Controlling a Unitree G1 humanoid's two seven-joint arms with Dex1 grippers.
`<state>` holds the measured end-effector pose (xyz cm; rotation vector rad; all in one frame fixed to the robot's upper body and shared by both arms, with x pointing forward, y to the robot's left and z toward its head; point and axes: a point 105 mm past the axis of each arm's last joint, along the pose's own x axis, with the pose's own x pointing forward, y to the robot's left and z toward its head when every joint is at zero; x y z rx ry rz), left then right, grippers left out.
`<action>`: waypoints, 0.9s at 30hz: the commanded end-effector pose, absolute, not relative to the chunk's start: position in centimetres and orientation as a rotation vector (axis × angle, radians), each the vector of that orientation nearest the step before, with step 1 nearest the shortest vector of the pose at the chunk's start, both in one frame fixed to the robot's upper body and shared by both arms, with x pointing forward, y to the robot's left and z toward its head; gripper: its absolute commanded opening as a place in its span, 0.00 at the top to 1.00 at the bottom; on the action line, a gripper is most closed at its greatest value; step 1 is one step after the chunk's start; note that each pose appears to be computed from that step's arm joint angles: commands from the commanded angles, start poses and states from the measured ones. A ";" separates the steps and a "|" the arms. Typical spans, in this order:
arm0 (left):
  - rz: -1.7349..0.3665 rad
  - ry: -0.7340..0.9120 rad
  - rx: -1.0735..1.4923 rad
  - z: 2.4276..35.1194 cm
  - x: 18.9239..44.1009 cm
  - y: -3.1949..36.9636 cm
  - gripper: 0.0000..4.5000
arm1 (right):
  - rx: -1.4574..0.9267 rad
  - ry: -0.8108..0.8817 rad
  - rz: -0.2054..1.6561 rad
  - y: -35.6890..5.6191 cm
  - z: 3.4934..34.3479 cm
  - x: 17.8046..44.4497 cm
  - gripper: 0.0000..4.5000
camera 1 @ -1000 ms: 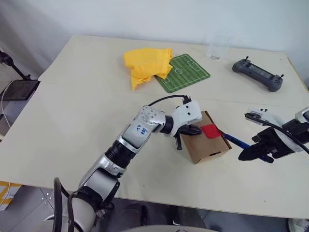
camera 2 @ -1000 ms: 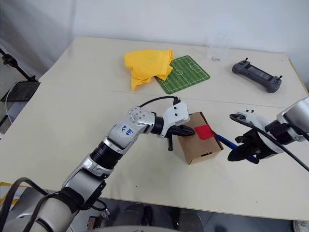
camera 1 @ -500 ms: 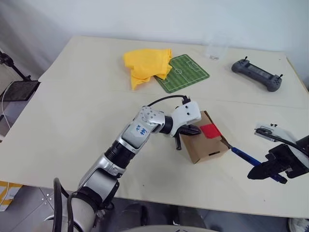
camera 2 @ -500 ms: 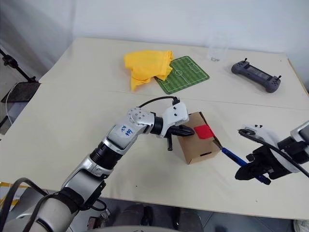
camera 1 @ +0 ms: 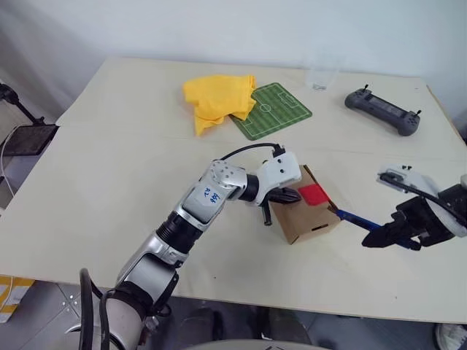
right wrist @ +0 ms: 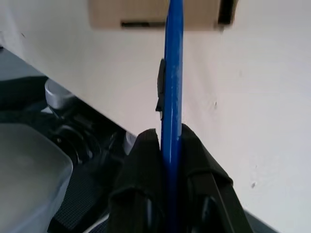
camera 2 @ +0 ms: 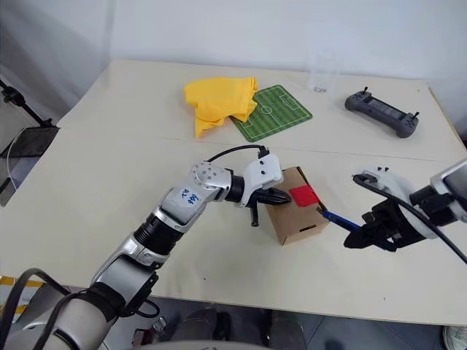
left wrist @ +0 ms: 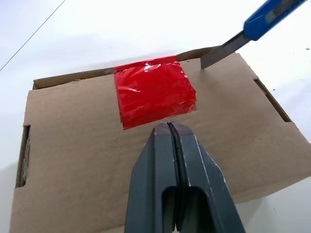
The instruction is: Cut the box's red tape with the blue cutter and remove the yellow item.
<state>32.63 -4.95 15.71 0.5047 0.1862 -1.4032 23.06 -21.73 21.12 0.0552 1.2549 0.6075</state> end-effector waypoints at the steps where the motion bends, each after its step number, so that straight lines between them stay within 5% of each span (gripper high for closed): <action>1: -1.410 0.304 0.521 12.9 32.2 -4.6 1.00 | 0.055 1.159 0.643 -21.0 23.1 24.1 0.98; 20: -1.414 0.302 0.535 13.2 32.2 -4.1 1.00 | -0.040 1.073 0.766 -20.3 25.5 23.6 0.98; 27: -1.415 0.300 0.536 13.3 32.2 -4.1 1.00 | -0.082 1.057 0.656 -20.9 24.3 26.9 0.98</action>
